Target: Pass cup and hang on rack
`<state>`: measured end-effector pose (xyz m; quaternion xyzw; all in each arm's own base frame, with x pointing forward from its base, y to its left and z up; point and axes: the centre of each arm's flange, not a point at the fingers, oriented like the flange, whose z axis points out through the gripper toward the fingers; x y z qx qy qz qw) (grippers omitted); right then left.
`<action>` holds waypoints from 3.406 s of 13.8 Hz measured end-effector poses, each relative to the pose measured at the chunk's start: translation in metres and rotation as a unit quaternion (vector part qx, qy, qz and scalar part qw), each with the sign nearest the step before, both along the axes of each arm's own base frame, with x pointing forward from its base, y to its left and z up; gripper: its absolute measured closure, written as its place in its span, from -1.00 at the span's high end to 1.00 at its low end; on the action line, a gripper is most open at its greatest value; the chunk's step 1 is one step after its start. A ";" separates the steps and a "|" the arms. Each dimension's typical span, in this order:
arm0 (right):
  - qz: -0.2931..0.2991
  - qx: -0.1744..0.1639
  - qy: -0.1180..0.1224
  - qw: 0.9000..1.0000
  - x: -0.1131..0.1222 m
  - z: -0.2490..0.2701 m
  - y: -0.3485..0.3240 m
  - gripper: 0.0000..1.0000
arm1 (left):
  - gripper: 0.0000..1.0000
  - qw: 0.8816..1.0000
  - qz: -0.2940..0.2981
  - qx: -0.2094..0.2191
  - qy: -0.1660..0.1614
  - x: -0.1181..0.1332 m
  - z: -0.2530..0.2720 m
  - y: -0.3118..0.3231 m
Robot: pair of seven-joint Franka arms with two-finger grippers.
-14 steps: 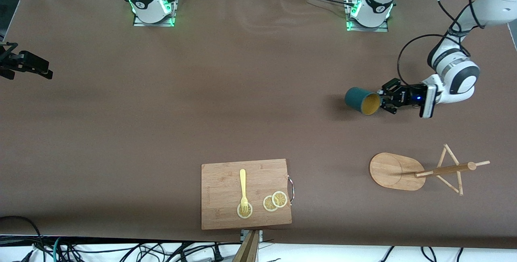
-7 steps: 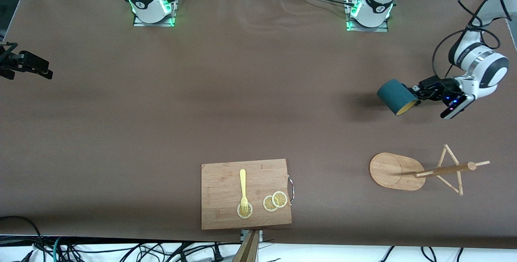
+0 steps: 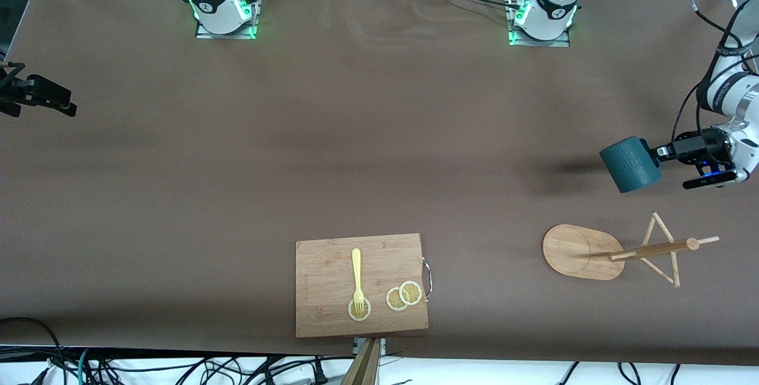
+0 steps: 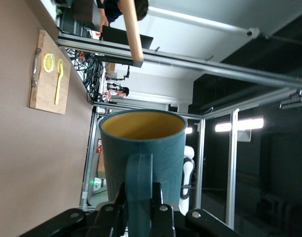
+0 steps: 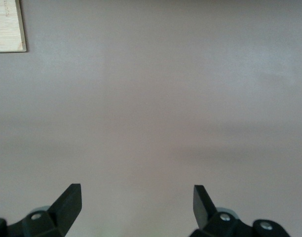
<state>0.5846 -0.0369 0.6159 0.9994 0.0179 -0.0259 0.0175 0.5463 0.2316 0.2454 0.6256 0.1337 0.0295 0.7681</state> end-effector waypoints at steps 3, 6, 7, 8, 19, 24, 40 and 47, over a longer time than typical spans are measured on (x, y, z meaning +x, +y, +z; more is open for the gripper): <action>0.000 0.000 0.000 1.000 0.000 0.000 0.000 1.00 | -0.58 0.999 0.005 -0.017 0.040 0.018 -0.006 0.020; 0.000 0.000 0.000 1.000 0.000 0.000 0.000 1.00 | -0.58 0.997 0.020 -0.042 0.060 0.037 -0.015 0.034; 0.000 0.000 0.000 1.000 0.000 0.000 0.000 1.00 | -0.58 0.997 0.026 -0.041 0.060 0.043 -0.019 0.037; 0.000 0.000 0.000 1.000 0.000 0.000 0.000 1.00 | -0.58 0.997 0.031 -0.039 0.060 0.048 -0.023 0.040; -0.001 0.000 0.000 1.000 0.000 0.000 -0.001 1.00 | -0.48 0.996 0.055 -0.019 0.063 0.068 -0.046 0.049; -0.001 0.000 0.001 1.000 0.001 -0.001 -0.001 1.00 | 0.50 0.997 0.027 0.036 0.063 0.065 -0.040 0.061; 0.001 0.000 -0.004 1.000 0.002 -0.001 0.001 1.00 | 1.00 0.662 -0.323 0.676 -0.034 0.103 0.256 -0.173; 0.000 0.005 -0.004 1.000 0.002 -0.001 0.001 1.00 | 1.00 0.625 -0.306 0.717 -0.028 0.095 0.290 -0.290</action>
